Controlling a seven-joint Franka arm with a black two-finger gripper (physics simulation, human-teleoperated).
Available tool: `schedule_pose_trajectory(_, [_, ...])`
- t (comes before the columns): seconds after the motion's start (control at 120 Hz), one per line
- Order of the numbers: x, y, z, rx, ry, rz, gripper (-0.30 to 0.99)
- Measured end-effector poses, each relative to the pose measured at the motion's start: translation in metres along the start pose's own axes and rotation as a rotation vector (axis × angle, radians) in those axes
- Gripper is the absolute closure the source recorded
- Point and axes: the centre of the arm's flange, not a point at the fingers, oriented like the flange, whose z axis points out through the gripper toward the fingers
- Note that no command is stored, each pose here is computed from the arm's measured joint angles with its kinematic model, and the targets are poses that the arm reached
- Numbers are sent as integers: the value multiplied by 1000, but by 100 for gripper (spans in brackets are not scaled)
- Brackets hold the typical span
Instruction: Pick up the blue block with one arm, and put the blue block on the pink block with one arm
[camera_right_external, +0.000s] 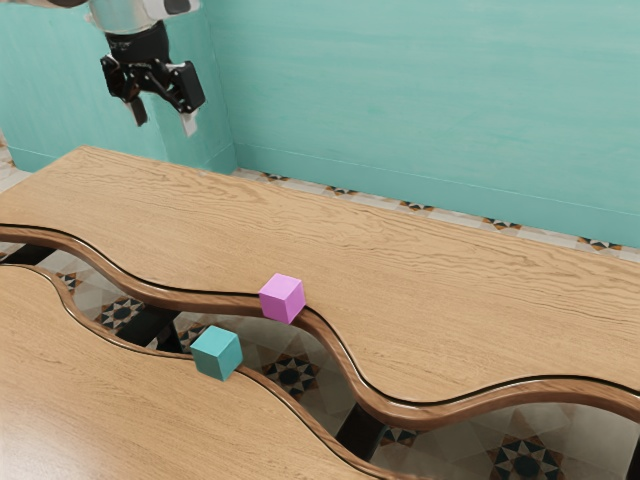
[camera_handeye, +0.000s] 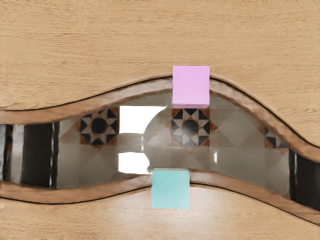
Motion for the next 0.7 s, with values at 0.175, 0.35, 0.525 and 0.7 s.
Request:
schedule_pose_trajectory(0.175, [-20, -8, -87, 13, 115, -42, 0])
schedule_pose_trajectory(0.35, [-10, -12, -83, 12, 65, -67, 0])
schedule_pose_trajectory(0.525, [0, 5, -53, 4, -9, -46, 0])
schedule_pose_trajectory(0.7, [3, 53, 120, -1, -187, 29, 0])
